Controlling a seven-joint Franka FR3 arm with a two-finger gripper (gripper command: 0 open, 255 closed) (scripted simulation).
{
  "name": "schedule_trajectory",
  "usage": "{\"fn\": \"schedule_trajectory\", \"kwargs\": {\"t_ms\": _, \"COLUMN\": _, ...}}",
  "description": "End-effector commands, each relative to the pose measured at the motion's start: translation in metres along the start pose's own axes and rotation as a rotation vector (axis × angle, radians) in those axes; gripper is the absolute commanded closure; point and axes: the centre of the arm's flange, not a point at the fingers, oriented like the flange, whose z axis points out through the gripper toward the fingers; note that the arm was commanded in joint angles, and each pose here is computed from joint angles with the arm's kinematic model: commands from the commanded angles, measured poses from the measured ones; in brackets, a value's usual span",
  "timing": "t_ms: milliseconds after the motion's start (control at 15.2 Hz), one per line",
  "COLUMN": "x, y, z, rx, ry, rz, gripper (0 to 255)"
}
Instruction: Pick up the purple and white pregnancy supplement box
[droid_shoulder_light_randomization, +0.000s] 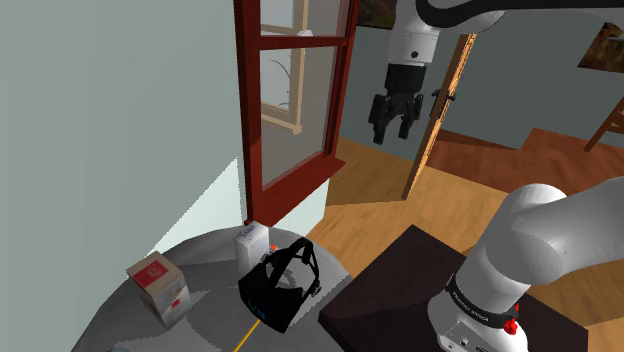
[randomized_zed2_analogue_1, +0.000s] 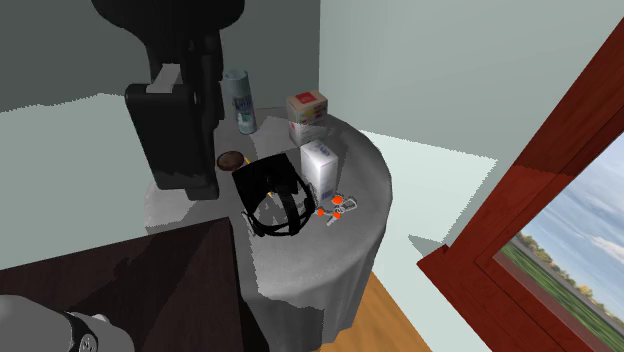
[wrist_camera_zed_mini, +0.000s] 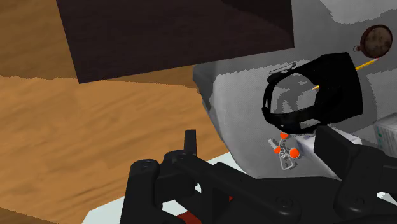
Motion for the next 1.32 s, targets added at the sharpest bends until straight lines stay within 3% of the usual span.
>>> {"fn": "schedule_trajectory", "kwargs": {"t_ms": 0, "x": 0.0, "y": 0.0, "z": 0.0, "rx": 0.0, "ry": 0.0, "rz": 0.0, "gripper": 0}}
{"fn": "schedule_trajectory", "kwargs": {"t_ms": 594, "x": 0.016, "y": -0.091, "z": 0.075, "rx": -0.01, "ry": 0.037, "rz": 0.251, "gripper": 0}}
{"fn": "schedule_trajectory", "kwargs": {"t_ms": 1254, "x": 0.062, "y": -0.183, "z": 0.159, "rx": -0.021, "ry": 0.078, "rz": 0.529, "gripper": 0}}
